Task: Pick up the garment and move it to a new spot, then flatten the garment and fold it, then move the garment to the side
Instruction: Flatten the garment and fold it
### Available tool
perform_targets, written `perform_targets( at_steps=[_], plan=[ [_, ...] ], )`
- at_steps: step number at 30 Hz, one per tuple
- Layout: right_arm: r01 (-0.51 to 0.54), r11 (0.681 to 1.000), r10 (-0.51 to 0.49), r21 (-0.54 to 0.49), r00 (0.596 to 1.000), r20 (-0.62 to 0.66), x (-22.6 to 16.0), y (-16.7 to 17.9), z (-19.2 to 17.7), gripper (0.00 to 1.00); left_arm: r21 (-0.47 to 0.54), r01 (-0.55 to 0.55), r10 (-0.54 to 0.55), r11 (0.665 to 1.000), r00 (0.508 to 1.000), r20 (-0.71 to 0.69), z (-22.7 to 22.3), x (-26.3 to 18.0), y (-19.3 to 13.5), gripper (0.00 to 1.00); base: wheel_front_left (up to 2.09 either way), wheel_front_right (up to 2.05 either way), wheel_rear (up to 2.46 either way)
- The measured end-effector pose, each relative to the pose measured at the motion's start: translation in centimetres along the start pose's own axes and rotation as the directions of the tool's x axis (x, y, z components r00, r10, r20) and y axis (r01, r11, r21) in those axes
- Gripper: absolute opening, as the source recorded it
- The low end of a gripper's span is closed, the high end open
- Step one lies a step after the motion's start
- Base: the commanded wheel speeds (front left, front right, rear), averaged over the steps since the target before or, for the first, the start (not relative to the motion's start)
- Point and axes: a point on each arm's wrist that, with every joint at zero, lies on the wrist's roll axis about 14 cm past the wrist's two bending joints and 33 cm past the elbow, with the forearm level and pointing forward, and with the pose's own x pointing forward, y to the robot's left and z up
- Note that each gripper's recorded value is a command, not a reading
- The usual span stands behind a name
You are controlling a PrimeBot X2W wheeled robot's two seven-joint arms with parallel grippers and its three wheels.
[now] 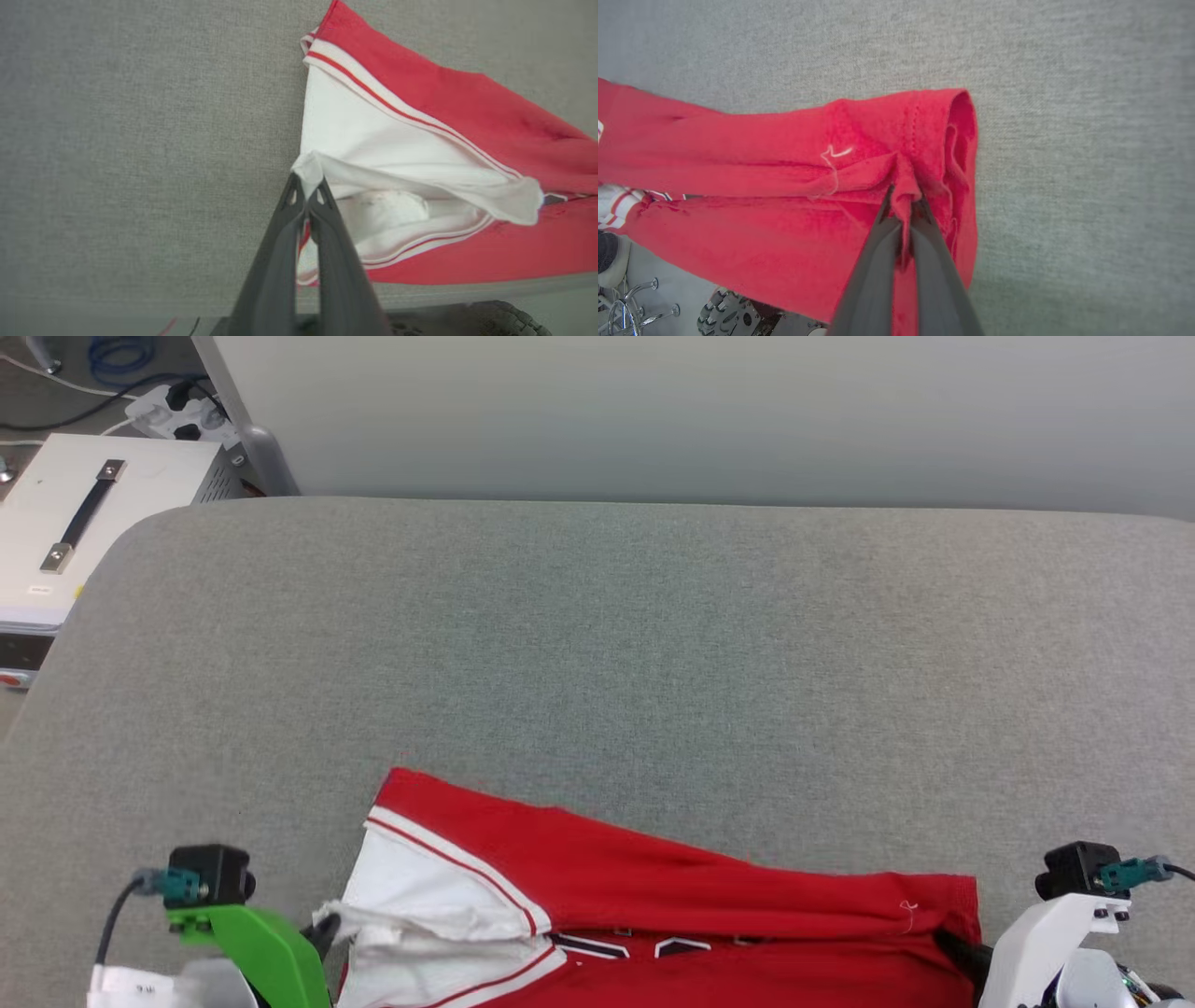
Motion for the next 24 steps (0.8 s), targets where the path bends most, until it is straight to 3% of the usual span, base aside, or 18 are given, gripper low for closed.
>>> perform_targets(
  at_steps=[8, 9, 10, 11, 12, 13, 14, 24],
  plan=[
    [0.018, 0.999, -0.019, 0.041, 1.000, 0.018, -0.1, -0.4, -1.0, 0.00, -0.084, 0.027, -0.033, 0.996, 0.997, -0.070, -4.0, -0.4, -1.7, 0.00, 0.00, 0.00, 0.00],
    [0.019, 0.999, -0.020, 0.044, 1.000, 0.020, -0.1, -0.4, -1.2, 0.22, -0.092, 0.029, -0.036, 0.995, 0.997, -0.071, -4.2, -0.3, -1.8, 0.00, 0.00, 0.00, 0.00],
    [0.019, 0.999, -0.021, 0.050, 1.000, 0.023, -0.1, -0.3, -1.2, 0.50, -0.096, 0.032, -0.040, 0.995, 0.996, -0.074, -4.4, -0.1, -1.9, 0.00, 0.00, 0.00, 0.00],
    [0.019, 0.998, -0.021, 0.057, 1.000, 0.023, -0.1, -0.3, -1.4, 1.00, -0.099, 0.036, -0.043, 0.994, 0.997, -0.070, -4.4, 0.0, -2.0, 0.00, 0.00, 0.00, 0.00],
    [0.018, 0.998, -0.020, 0.060, 0.999, 0.029, -0.1, -0.2, -1.4, 1.00, -0.105, 0.032, -0.039, 0.994, 0.997, -0.061, -4.4, 0.3, -2.0, 0.29, 0.00, 0.00, 0.00],
    [0.015, 0.998, -0.018, 0.059, 0.999, 0.036, -0.1, -0.1, -1.4, 1.00, -0.109, 0.034, -0.041, 0.994, 0.997, -0.060, -4.4, 0.4, -2.1, 0.43, 0.00, 0.00, 0.00],
    [0.013, 0.998, -0.015, 0.056, 0.999, 0.051, -0.2, 0.1, -1.1, 1.00, -0.111, 0.041, -0.048, 0.993, 0.997, -0.061, -4.5, 0.5, -2.2, 1.00, 0.00, 0.00, 0.00],
    [0.008, 1.000, -0.006, -0.013, 0.982, 0.191, -2.6, 1.0, 1.5, 1.00, -0.069, 0.094, -0.087, 0.993, 0.991, 0.103, -0.6, 0.4, -3.6, 1.00, 0.00, 0.00, 0.00]
  ],
)
